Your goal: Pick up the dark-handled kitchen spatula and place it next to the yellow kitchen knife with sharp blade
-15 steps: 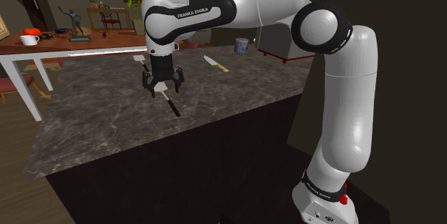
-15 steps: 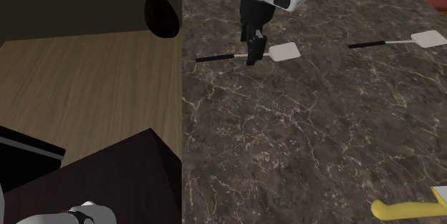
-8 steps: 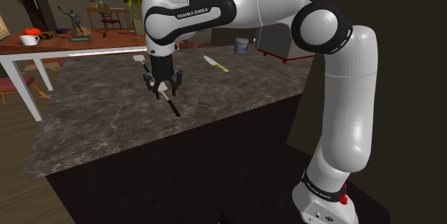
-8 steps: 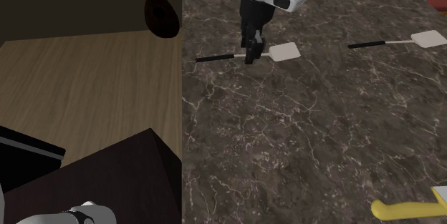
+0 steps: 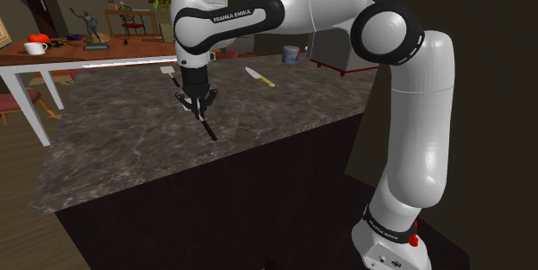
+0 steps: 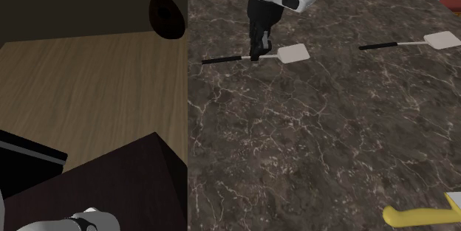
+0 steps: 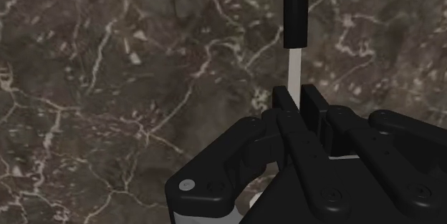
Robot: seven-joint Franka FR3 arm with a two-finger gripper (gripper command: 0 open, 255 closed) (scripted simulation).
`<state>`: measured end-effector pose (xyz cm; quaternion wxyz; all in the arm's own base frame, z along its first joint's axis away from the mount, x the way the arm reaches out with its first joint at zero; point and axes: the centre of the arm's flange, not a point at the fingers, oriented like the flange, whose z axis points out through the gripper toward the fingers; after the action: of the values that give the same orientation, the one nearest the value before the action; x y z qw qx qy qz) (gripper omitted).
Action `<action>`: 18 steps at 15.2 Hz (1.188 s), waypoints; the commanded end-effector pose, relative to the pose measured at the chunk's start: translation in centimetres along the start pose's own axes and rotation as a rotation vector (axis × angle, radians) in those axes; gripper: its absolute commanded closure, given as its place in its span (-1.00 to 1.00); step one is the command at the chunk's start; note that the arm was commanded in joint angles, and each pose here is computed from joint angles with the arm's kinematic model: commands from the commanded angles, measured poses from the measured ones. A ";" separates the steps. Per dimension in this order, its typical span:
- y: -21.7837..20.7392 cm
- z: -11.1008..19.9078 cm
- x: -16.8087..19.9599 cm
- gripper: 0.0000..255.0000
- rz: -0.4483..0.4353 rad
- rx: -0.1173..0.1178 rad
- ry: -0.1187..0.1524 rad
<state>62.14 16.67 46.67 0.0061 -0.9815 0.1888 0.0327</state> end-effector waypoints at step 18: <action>1.3 -8.4 -0.3 1.00 0.000 0.000 0.000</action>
<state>62.03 15.91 54.78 0.0062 -0.9815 0.1888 0.0325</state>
